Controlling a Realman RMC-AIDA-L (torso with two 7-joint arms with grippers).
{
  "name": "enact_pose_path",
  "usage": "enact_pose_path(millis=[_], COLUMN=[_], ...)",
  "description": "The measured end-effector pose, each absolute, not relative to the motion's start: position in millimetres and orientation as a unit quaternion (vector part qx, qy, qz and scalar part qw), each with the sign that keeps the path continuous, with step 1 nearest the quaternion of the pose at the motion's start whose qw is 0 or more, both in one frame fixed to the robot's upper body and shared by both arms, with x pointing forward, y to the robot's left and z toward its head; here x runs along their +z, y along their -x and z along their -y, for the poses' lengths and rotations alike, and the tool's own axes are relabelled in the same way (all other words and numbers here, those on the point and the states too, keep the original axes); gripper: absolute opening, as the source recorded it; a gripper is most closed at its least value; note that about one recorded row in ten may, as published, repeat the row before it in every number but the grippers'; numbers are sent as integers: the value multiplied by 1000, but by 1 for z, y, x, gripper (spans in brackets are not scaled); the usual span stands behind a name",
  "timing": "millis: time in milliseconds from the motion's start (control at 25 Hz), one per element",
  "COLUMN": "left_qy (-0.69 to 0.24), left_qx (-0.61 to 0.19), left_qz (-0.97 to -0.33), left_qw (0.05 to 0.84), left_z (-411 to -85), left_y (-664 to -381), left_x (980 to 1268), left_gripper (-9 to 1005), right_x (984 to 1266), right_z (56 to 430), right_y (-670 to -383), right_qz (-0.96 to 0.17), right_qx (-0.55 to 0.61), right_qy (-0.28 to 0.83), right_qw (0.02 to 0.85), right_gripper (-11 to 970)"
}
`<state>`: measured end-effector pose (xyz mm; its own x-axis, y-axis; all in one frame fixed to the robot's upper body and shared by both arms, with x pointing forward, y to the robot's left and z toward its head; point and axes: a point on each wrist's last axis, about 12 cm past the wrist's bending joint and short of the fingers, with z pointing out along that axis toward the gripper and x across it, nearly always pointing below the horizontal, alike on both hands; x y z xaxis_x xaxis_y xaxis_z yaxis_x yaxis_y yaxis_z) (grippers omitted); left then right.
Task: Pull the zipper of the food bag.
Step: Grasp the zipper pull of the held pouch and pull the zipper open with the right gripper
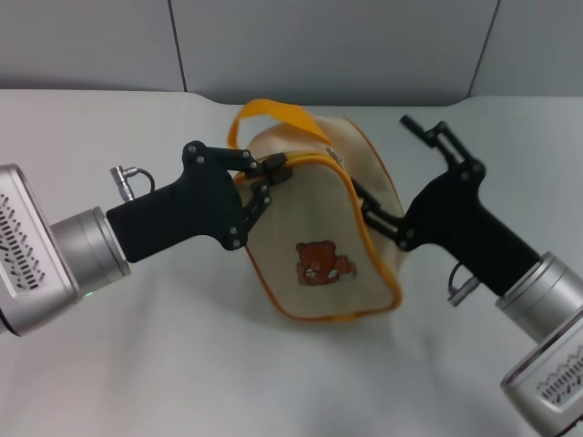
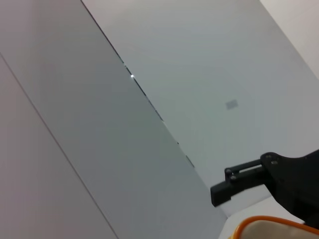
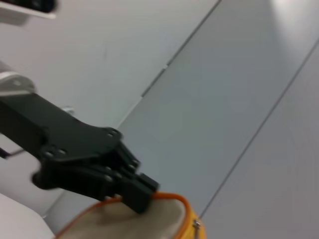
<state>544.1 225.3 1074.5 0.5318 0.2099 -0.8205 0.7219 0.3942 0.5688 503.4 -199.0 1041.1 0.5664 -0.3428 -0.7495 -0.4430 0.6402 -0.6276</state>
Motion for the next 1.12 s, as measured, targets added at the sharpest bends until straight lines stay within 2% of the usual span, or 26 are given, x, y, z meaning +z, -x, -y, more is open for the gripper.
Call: enact_pose_path(millis=[320,680,1120], left_qy=[-526,-523,-523], left_qx=[-184,-185,-185], left_qz=[-445,-446,-444], left_qw=[701,702,703], left_z=[-222,-223,-223], left_y=[-545,-543,-542], left_x=[1075,1073,1073], left_gripper=[61,59,59], right_x=[1040,1042,1044], right_z=[195,185,188], right_y=[-500,-492,-496], right_qz=[-461,-436,-442], right_qx=[34,-24,-36], right_qy=[428,425,410], right_qw=[777,793,797], right_gripper=[819,817,816])
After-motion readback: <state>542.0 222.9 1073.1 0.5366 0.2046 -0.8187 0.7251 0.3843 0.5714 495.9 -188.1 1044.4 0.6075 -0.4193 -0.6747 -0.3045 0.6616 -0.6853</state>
